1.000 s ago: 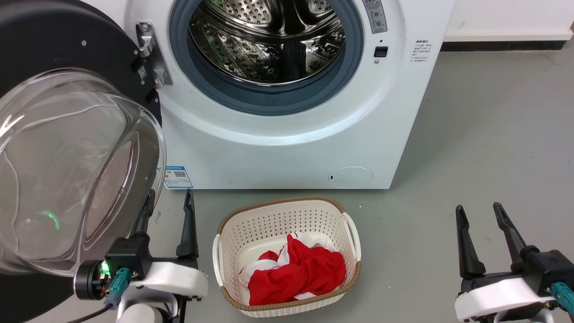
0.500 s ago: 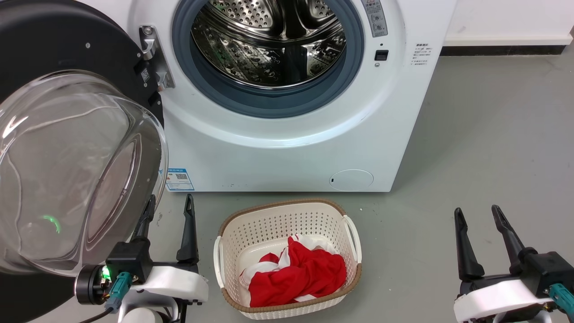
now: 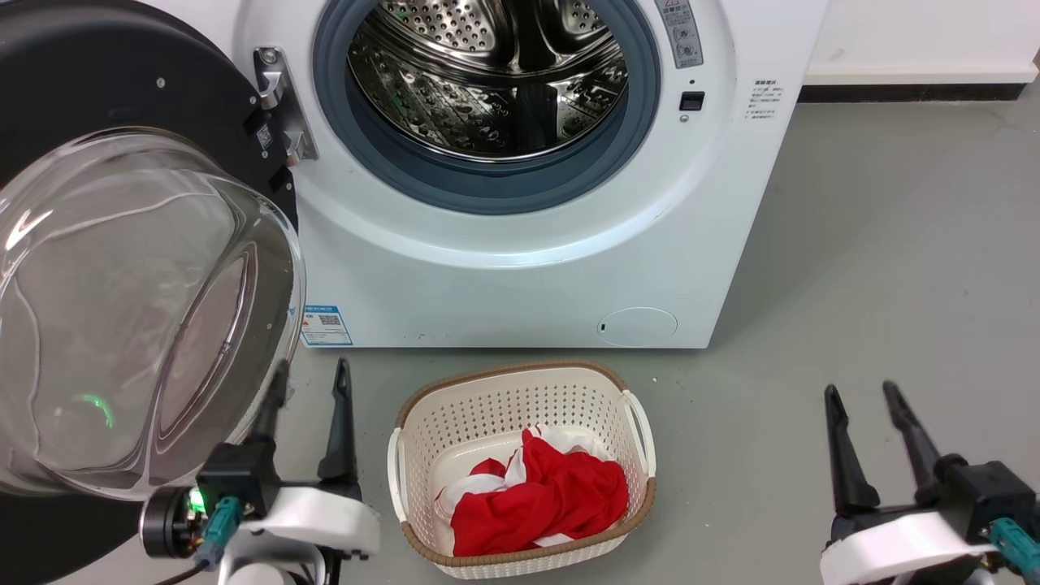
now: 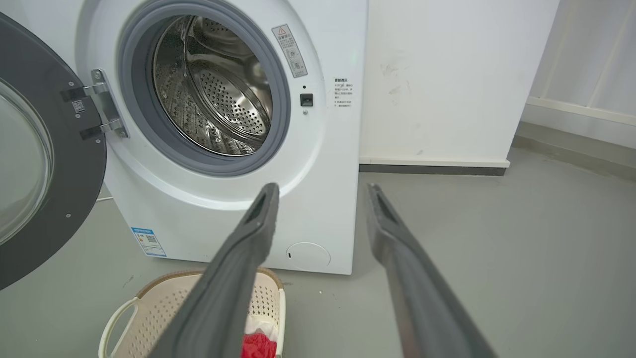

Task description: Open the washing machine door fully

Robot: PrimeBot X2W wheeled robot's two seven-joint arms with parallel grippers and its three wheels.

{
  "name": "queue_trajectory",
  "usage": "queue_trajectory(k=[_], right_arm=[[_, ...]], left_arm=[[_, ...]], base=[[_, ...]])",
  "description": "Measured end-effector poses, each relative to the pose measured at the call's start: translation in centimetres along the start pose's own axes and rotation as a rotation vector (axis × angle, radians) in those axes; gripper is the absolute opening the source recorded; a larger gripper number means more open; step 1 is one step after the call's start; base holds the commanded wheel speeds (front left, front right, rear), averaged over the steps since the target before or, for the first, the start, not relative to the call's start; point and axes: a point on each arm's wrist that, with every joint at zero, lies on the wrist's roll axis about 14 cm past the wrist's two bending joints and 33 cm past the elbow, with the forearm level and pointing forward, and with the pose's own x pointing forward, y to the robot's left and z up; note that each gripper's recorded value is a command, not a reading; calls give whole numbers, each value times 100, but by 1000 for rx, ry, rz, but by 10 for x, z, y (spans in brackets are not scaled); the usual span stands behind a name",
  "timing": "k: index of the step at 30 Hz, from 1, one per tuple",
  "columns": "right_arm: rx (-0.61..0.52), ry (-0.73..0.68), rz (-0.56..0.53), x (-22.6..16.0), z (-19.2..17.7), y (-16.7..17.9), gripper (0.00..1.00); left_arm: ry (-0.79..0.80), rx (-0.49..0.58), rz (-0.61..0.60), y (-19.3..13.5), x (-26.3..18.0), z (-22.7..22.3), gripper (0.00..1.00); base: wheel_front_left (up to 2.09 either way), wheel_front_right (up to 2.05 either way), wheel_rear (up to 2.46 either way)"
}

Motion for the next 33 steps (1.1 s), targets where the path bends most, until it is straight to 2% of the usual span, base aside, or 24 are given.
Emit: queue_trajectory(k=[4,19,33], right_arm=[[28,46,-8,-6,-14,-1,0],[328,73,-77,-5,-21,-10,0],[562,74,-116,0,-22,-15,0]], left_arm=[[66,-23,12,3,-7,-18,0],[133,-312,89,15,-9,-29,0],[167,-547,132,21,-11,-36,0]], base=[[0,0,0],[0,0,0],[0,0,0]])
